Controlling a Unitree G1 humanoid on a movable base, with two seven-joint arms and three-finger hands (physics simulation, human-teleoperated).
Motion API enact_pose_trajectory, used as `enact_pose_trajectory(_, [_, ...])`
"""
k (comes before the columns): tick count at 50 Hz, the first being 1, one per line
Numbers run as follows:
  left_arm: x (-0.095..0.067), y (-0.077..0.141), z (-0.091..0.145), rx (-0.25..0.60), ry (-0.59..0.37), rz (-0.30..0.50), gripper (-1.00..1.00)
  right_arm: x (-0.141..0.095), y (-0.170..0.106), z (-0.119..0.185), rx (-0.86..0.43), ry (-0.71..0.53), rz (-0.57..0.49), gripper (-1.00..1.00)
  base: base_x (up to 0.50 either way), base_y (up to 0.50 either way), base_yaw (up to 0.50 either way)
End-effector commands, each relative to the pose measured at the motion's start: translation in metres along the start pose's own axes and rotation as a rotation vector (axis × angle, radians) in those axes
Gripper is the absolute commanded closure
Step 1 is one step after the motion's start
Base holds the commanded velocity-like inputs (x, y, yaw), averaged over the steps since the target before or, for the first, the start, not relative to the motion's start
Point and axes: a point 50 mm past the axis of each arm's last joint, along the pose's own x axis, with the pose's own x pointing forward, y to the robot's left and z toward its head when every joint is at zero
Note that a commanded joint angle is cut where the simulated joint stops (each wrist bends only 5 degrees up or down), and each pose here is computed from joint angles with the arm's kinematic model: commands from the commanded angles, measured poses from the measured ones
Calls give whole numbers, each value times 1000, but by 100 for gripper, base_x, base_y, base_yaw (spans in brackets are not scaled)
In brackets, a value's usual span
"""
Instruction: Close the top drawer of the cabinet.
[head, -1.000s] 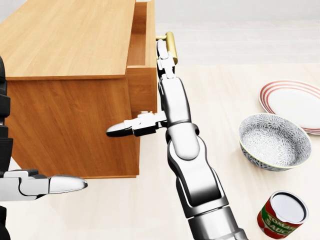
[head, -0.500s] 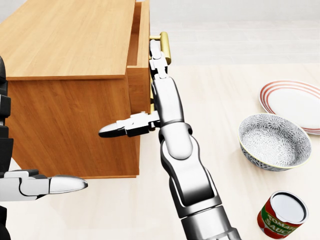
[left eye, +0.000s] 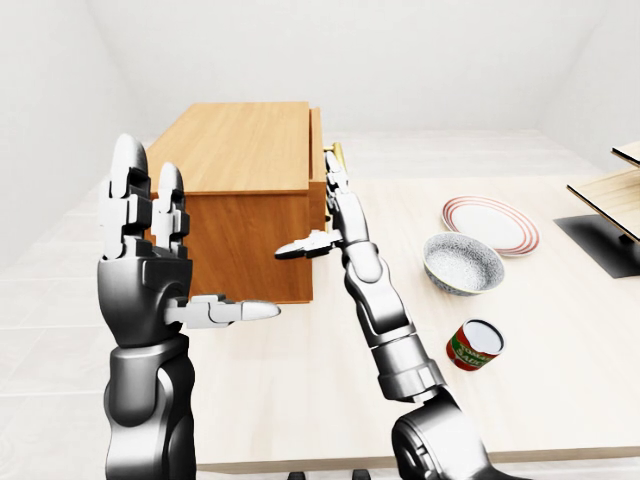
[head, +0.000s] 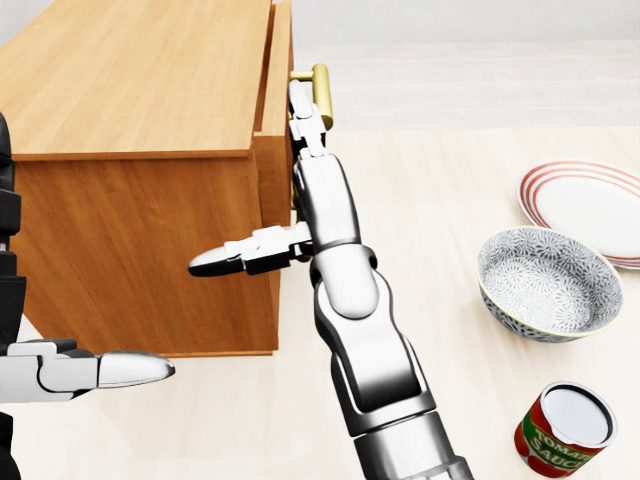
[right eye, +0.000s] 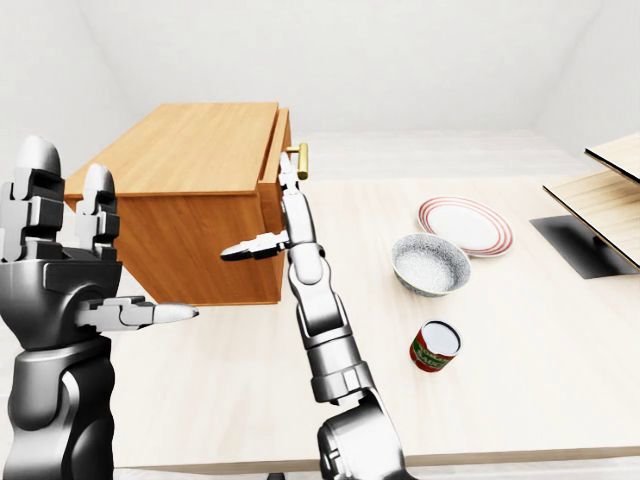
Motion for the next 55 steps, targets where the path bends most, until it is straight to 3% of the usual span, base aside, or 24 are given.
enact_pose_trajectory(1, [1, 0, 0, -1, -1, -2, -100, -15, 62, -43, -34, 188, 297, -100, 0, 0, 0])
enact_pose_trajectory(55, [0, 0, -1, -1, 6, 0, -100, -10, 78, -47, -16, 243, 318, -100, 0, 0, 0])
